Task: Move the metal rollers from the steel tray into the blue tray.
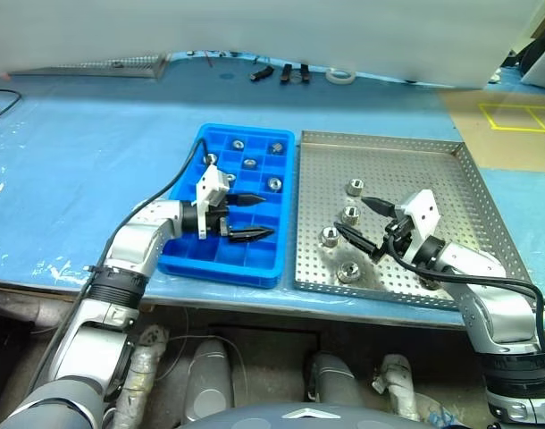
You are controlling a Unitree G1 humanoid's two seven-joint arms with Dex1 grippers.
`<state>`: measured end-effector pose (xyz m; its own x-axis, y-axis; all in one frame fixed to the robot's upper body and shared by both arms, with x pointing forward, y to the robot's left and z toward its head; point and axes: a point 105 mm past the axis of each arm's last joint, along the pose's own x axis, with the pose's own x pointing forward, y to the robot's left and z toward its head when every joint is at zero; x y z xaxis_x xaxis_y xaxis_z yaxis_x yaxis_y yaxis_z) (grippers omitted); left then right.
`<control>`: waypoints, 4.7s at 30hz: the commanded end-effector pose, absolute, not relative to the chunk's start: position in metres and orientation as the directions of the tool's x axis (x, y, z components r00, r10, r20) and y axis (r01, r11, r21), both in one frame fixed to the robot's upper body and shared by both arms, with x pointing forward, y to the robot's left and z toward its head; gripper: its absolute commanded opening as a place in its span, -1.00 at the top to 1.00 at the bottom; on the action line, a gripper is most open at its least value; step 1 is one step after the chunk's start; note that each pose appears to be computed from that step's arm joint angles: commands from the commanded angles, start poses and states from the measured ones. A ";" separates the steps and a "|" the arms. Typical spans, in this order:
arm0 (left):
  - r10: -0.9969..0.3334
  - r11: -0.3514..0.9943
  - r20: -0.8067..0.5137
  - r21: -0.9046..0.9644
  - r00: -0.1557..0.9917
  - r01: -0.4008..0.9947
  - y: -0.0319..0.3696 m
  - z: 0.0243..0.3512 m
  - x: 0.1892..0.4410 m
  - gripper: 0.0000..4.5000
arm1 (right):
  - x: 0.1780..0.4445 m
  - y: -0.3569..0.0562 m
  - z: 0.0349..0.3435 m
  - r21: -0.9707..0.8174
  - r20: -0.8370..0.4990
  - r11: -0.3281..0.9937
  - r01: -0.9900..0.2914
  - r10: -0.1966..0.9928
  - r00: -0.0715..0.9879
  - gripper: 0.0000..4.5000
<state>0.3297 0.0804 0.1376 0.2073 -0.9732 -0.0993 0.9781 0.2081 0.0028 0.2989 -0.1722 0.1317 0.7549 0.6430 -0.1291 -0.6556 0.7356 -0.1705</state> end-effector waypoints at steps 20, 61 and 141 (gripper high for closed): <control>-0.981 0.175 -0.077 0.057 0.179 0.983 0.079 0.150 0.331 -1.00 | 0.294 -0.174 0.143 -0.208 -0.078 0.749 -0.629 0.628 0.774 -0.99; -0.792 -0.196 -0.610 0.255 0.001 0.947 -0.045 0.095 0.360 -1.00 | 0.208 -0.196 0.141 -0.187 -0.067 0.929 -0.319 0.312 0.948 -0.99; -0.531 0.773 -0.143 0.321 0.835 0.547 0.151 0.143 0.394 0.24 | 0.303 -0.079 0.179 -0.271 -0.092 0.362 -0.892 0.913 0.398 -1.00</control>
